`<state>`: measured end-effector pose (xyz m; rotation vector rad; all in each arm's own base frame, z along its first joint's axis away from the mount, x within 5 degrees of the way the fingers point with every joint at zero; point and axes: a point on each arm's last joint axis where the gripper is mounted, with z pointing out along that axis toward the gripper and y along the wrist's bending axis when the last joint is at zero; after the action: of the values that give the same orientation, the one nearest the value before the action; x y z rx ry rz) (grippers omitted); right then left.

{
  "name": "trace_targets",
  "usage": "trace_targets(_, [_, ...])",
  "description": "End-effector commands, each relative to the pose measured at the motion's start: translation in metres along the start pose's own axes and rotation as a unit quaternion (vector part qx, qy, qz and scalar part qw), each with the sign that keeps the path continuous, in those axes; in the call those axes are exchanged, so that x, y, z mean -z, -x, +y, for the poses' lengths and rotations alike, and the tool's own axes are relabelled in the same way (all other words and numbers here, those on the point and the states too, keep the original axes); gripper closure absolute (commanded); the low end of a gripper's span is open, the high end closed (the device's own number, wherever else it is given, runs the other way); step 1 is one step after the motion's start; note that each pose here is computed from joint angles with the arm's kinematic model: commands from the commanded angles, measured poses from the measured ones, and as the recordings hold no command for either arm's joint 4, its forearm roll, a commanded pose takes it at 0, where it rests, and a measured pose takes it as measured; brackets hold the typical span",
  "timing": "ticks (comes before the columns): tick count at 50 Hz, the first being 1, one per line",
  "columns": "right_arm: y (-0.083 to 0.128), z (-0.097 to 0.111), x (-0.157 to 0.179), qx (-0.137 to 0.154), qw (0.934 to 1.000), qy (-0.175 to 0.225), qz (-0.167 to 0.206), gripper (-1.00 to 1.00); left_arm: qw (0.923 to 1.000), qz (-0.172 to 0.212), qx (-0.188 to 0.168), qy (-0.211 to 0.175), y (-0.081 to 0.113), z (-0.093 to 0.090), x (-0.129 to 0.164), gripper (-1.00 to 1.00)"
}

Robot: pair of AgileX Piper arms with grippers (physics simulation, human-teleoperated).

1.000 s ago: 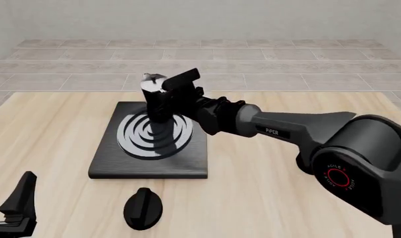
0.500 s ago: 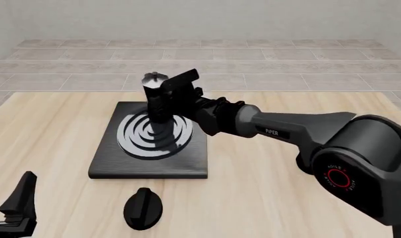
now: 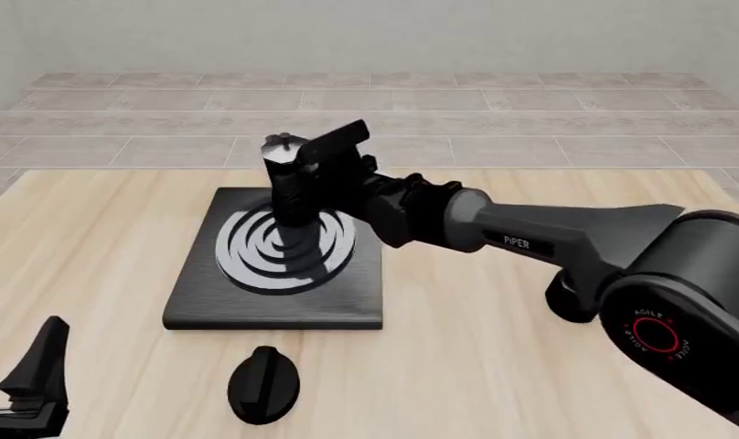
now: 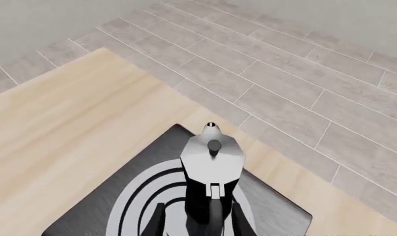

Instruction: Put both moka pots on the stove.

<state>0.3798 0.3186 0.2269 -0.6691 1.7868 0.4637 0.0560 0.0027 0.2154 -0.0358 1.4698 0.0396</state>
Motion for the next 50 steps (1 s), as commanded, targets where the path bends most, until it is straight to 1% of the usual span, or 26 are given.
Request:
trace_targets(1, [0.008, 0.000, 0.014, 0.006, 1.0000, 0.000, -0.003, -1.00, 1.0000, 0.000, -0.002, -0.002, 0.000, 0.000, 0.000, -1.00])
trace_targets(15, [0.019, 0.004, 0.035, 0.016, 0.9998, 0.005, -0.006, -1.00, 1.0000, 0.000, -0.006, -0.001, 0.000, 0.000, 0.000, -1.00])
trace_targets(18, [0.024, 0.007, 0.048, 0.017, 0.9998, 0.008, -0.012, -1.00, 1.0000, 0.001, -0.007, -0.002, 0.000, 0.000, 0.000, -1.00])
trace_targets(20, [0.024, 0.008, 0.051, 0.016, 0.9998, 0.009, -0.013, -1.00, 1.0000, 0.001, -0.007, -0.002, 0.000, 0.000, 0.000, -1.00])
trace_targets(24, [0.028, 0.012, 0.067, 0.014, 0.9996, 0.013, -0.021, -1.00, 1.0000, 0.000, -0.007, -0.003, 0.001, 0.000, 0.000, -1.00])
trace_targets(26, [0.032, 0.016, 0.081, 0.012, 0.9993, 0.018, -0.030, -1.00, 1.0000, 0.000, -0.007, -0.003, 0.000, 0.000, 0.000, -1.00])
trace_targets(27, [0.032, 0.016, 0.081, 0.012, 0.9993, 0.018, -0.030, -1.00, 1.0000, 0.000, -0.007, -0.003, 0.000, 0.000, 0.000, -1.00])
trace_targets(31, [0.036, 0.022, 0.099, 0.012, 0.9989, 0.025, -0.037, -1.00, 1.0000, 0.000, -0.008, -0.004, 0.000, 0.000, 0.000, -1.00])
trace_targets(37, [0.038, 0.024, 0.125, 0.012, 0.9983, 0.029, -0.048, -1.00, 1.0000, -0.002, -0.007, -0.003, 0.001, 0.000, 0.000, -1.00])
trace_targets(38, [0.038, 0.024, 0.125, 0.012, 0.9983, 0.029, -0.048, -1.00, 1.0000, -0.002, -0.007, -0.003, 0.001, 0.000, 0.000, -1.00])
trace_targets(42, [0.034, 0.029, 0.148, 0.008, 0.9977, 0.038, -0.055, -1.00, 1.0000, -0.002, -0.006, -0.003, 0.001, 0.000, 0.000, -1.00])
trace_targets(50, [0.032, 0.026, 0.175, 0.004, 0.9971, 0.038, -0.067, -1.00, 1.0000, -0.003, -0.005, -0.003, 0.000, 0.000, 0.000, -1.00])
